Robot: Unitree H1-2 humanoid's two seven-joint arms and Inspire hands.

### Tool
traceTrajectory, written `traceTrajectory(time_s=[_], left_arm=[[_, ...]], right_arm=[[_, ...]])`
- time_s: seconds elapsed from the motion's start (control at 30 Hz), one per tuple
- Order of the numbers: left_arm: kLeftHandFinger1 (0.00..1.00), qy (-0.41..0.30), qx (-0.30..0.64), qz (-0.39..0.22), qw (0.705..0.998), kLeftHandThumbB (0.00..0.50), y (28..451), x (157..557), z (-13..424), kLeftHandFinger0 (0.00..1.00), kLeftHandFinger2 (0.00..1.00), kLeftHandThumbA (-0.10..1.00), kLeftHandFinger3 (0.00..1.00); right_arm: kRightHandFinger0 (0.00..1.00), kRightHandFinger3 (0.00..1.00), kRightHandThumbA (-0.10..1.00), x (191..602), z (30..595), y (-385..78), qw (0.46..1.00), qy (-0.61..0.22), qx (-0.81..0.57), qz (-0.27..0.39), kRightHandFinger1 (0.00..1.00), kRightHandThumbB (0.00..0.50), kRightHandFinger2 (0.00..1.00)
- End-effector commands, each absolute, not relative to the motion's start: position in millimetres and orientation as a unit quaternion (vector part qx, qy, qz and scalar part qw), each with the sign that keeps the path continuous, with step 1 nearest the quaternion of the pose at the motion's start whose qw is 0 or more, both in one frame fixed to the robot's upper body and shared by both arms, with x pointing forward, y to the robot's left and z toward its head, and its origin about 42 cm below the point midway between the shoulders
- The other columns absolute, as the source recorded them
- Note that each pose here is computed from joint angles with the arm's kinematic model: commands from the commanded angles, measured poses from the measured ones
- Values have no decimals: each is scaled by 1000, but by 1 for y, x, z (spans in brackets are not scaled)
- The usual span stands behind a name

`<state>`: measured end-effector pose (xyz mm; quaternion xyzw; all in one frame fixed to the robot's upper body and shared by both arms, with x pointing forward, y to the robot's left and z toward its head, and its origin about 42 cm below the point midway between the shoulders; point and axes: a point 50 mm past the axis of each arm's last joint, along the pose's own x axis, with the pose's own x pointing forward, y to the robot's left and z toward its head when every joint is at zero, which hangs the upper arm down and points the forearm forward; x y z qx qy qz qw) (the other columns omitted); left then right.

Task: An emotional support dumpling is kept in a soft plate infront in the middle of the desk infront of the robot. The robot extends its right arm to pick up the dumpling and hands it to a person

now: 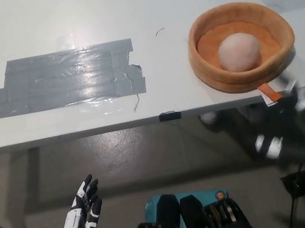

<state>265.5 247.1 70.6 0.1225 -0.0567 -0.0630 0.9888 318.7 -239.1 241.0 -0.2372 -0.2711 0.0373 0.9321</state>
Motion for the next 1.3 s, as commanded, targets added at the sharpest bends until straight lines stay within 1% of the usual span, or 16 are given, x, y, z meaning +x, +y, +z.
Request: traceTrajectory(time_s=[0.0,0.2,0.23,0.3,0.43,0.5,0.57,0.63,0.73,0.77,0.8,0.9,1.03,1.1,1.17,1.27], left_arm=[[1000,-96,129,-64,985,370,248,265,78,1000,1000,872,1000],[1000,-90,128,-63,986,375,249,266,77,1000,1000,859,1000],[1000,-90,131,-62,985,384,250,267,78,1000,1000,862,1000],[1000,-89,132,-64,985,379,249,267,79,1000,1000,854,1000],[1000,-89,128,-67,985,382,249,268,79,1000,1000,850,1000],[1000,-90,128,-66,985,389,249,270,79,1000,1000,854,1000],[1000,-90,129,-65,985,393,249,270,80,1000,1000,858,1000],[1000,-90,128,-66,985,395,249,271,80,1000,1000,860,1000],[1000,-93,129,-68,985,389,248,272,81,1000,1000,862,1000],[1000,-93,130,-69,985,388,248,272,82,1000,1000,864,1000],[1000,-94,128,-69,985,390,248,273,83,1000,1000,864,1000],[1000,-98,129,-71,984,390,248,274,85,1000,1000,865,1000],[1000,-99,128,-71,984,396,247,276,85,1000,1000,871,1000],[1000,-98,129,-73,984,399,247,277,86,1000,1000,871,1000],[1000,-101,130,-74,984,396,247,278,87,1000,1000,873,1000],[1000,-98,132,-75,984,395,247,277,87,1000,1000,875,1000]], right_arm=[[1000,1000,958,374,339,-260,910,-256,-323,37,1000,315,1000],[1000,1000,913,441,375,-259,906,-192,-370,73,1000,301,1000],[1000,1000,848,461,381,-256,908,-169,-374,87,1000,302,1000],[1000,1000,826,481,385,-252,904,-140,-391,98,1000,299,1000],[1000,1000,891,525,391,-244,886,-74,-443,118,1000,346,1000],[1000,1000,870,542,387,-239,889,-40,-440,123,1000,362,1000],[1000,1000,890,550,383,-235,887,-20,-445,127,1000,354,1000],[1000,1000,879,559,375,-233,891,8,-431,141,1000,323,1000],[1000,1000,874,568,362,-231,897,29,-415,146,1000,358,1000],[1000,1000,874,569,360,-231,898,30,-415,147,1000,358,1000],[1000,1000,884,569,352,-228,895,40,-416,154,1000,332,1000],[1000,1000,877,569,342,-225,893,49,-418,161,1000,321,1000],[1000,1000,898,569,330,-226,888,76,-422,164,1000,345,1000],[1000,1000,853,568,325,-227,893,93,-409,166,1000,368,1000],[1000,1000,812,567,322,-228,898,108,-390,174,1000,373,1000],[1000,1000,815,564,319,-229,898,121,-382,183,1000,363,1000]])
